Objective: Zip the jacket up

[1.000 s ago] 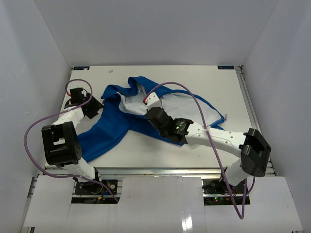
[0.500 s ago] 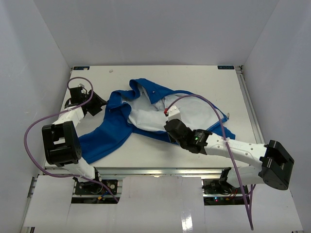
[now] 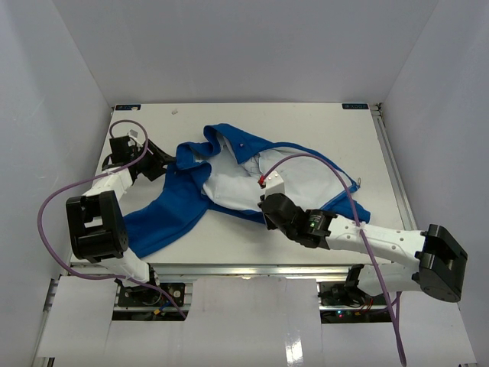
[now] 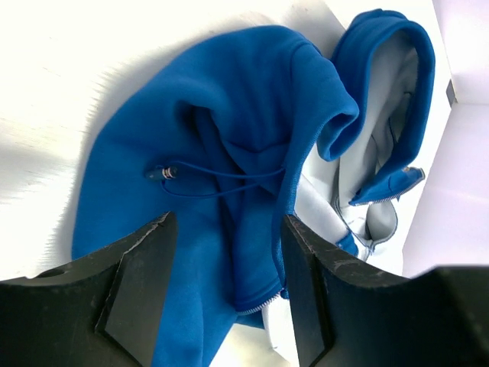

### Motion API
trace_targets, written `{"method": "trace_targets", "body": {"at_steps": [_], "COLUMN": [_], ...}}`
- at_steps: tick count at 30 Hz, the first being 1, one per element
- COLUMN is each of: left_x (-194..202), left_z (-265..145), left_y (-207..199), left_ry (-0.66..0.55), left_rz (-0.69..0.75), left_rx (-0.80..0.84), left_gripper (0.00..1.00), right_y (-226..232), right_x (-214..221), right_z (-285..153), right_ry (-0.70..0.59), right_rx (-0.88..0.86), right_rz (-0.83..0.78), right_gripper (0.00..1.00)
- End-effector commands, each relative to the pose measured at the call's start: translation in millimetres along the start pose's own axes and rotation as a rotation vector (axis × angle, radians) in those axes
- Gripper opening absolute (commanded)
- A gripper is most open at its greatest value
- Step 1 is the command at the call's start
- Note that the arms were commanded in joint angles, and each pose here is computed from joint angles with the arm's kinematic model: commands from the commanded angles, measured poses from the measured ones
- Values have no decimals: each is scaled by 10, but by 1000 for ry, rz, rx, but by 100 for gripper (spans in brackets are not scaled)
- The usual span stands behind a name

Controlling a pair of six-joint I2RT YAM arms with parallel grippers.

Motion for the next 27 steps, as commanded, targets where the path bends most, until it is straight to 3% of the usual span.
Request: {"method": "trace_targets", "body": {"at_steps": [1,11,27], "left_x": [55,-55,128], "left_z": [-80,-292,-106], "left_y": [-85,-307,-325], "left_ry": [23,-68,13], "left_rz": [5,23,16], "left_rx": [46,71,88], "left_gripper": [67,69,69], "right_y": [-6,-38,13], "right_x": [-43,-22,-30], "right_z": [-53,-61,14], "right_ry": [-51,-61,-57], "right_rx": [1,14,8], "right_rz": [30,22,16], "right_gripper": [8,8,8]}}
Point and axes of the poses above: each gripper's point midway between its finger pads, its own z axis out along the fingers, its own y axis along the line the jaws close on, x = y × z, the point moved 8 cm from there along -z, back along the fingers, and after that the axes turned 6 degrees about -z, right-handed, at the moved point
